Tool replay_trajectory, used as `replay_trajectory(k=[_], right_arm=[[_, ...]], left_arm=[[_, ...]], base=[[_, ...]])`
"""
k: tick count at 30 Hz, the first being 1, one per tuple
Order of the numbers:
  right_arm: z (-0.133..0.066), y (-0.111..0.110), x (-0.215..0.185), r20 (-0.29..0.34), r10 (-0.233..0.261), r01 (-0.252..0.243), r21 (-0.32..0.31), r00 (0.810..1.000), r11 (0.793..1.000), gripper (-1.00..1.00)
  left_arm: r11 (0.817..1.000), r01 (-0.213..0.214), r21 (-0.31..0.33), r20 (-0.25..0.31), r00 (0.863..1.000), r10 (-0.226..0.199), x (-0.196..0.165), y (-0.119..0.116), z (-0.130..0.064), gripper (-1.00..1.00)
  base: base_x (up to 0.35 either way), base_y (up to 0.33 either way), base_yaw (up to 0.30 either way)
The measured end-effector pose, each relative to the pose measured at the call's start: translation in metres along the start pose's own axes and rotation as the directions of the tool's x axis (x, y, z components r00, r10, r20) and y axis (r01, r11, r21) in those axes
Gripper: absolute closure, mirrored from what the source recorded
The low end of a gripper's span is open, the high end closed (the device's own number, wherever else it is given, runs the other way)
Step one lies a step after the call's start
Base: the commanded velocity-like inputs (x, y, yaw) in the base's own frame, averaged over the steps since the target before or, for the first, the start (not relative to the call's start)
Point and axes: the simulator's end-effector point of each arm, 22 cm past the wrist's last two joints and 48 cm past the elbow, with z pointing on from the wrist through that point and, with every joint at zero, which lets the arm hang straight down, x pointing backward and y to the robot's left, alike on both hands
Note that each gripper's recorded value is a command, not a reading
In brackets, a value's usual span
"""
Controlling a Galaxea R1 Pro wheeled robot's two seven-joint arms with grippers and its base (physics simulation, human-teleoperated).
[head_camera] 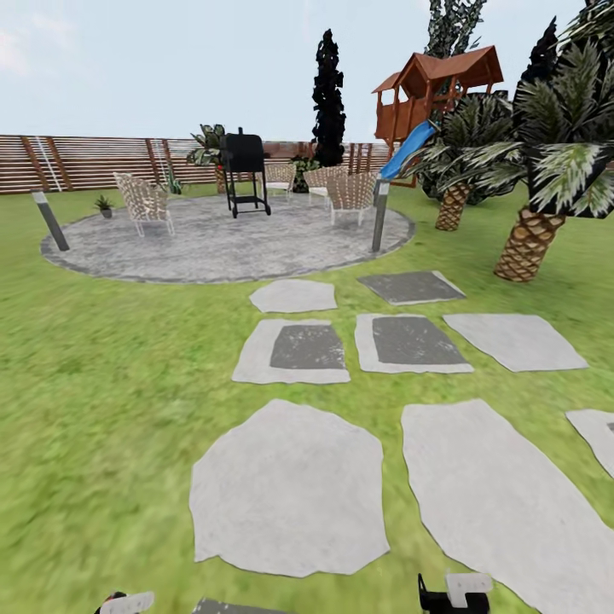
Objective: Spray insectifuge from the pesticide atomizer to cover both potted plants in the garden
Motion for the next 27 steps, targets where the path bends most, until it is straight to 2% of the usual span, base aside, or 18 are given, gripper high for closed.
replay_trajectory(k=[27], right_arm=[[0.0000,0.0008,-0.0001,0.000,-0.001,0.001,-0.004,1.000,1.000,-1.00]], left_arm=[[1.000,0.004,-0.013,0.001,1.000,-0.004,0.0000,0.0041,-0.0001,1.00]], base=[[0.337,-0.097,0.000]])
